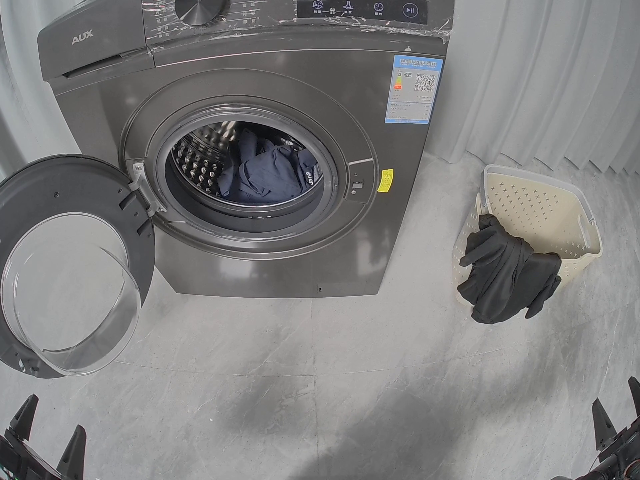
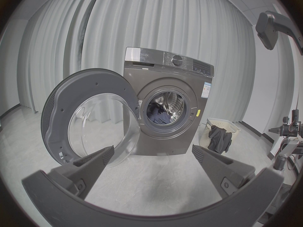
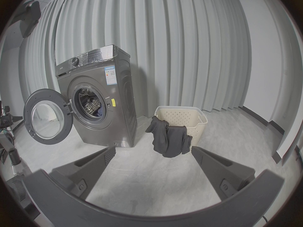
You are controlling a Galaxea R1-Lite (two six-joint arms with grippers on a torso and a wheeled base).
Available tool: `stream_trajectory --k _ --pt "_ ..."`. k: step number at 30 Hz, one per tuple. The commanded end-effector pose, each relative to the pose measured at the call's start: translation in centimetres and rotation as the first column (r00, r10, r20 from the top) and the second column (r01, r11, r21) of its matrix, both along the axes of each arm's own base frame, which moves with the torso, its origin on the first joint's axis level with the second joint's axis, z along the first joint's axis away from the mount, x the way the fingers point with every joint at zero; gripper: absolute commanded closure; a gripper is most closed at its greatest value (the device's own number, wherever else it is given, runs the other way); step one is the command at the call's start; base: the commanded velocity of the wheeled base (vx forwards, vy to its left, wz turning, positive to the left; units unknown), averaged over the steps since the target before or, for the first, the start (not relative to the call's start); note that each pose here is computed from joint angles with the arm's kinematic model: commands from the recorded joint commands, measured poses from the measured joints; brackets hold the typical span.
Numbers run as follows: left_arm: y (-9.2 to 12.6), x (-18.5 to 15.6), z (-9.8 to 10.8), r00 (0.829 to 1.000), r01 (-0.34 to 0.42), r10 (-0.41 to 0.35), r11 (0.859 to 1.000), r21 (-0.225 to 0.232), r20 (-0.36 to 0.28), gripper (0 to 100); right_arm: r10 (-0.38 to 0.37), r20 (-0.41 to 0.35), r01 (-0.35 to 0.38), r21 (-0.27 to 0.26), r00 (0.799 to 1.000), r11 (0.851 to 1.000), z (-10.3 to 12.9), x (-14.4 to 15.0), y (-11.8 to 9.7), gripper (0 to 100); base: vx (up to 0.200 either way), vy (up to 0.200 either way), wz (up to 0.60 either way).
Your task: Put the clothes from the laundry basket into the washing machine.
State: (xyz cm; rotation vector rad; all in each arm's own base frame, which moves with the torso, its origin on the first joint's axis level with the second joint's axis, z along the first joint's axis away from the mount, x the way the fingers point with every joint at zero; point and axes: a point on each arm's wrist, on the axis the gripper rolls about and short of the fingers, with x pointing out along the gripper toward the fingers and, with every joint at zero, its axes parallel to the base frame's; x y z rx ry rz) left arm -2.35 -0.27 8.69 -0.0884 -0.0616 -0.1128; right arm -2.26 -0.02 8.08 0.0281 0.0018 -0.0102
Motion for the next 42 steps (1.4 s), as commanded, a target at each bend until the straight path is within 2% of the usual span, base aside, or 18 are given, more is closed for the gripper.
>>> stream_trajectory --k 1,4,5,6,7,8,10,19,42 --pt "0.11 0.06 -0.51 0.999 -0.050 0.050 0.999 -0.001 -0.007 0 0.004 -0.003 -0.004 0.000 1.000 1.000 -0.52 0.01 -0.01 0 0.000 -0.200 0.00" --pt "0.26 0.07 -0.55 0.993 -0.119 0.119 0.993 0.023 -0.007 0 0.004 -0.003 -0.004 0.000 1.000 1.000 -0.52 0.01 -0.01 0 0.000 -0.200 0.00" --pt "0.26 0.08 -0.86 0.992 -0.121 0.124 0.990 0.078 -0.032 0 0.004 -0.003 -0.004 0.000 1.000 1.000 -0.52 0.01 -0.01 0 0.000 -0.200 0.00" --pt "0.26 0.08 -0.86 0.992 -0.121 0.124 0.990 0.078 -0.032 0 0.004 -0.003 -0.004 0.000 1.000 1.000 -0.52 0.01 -0.01 0 0.000 -0.200 0.00" --pt "0.25 0.08 -1.29 0.990 -0.103 0.113 0.988 0.118 -0.087 0 0.004 -0.003 -0.004 0.000 1.000 1.000 -0.52 0.01 -0.01 0 0.000 -0.200 0.00" --pt "0.24 0.04 -1.26 0.989 -0.099 0.110 0.988 0.118 -0.096 0 0.004 -0.003 -0.004 0.000 1.000 1.000 -0.52 0.01 -0.01 0 -0.200 -0.200 0.00" --pt "0.22 0.03 -1.09 0.992 -0.089 0.098 0.989 0.121 -0.076 0 0.004 -0.003 -0.004 0.000 1.000 1.000 -0.52 0.01 -0.01 0 -0.200 -0.200 0.00" --pt "0.22 0.00 -1.11 0.993 -0.084 0.091 0.991 0.101 -0.072 0 0.004 -0.003 -0.004 0.000 1.000 1.000 -0.52 0.01 -0.01 0 0.000 0.000 0.00" --pt "0.22 0.01 -1.11 0.993 -0.084 0.090 0.992 0.090 -0.075 0 0.007 -0.003 -0.007 -0.011 1.000 1.000 -0.52 0.01 0.00 0 0.000 -0.200 0.00"
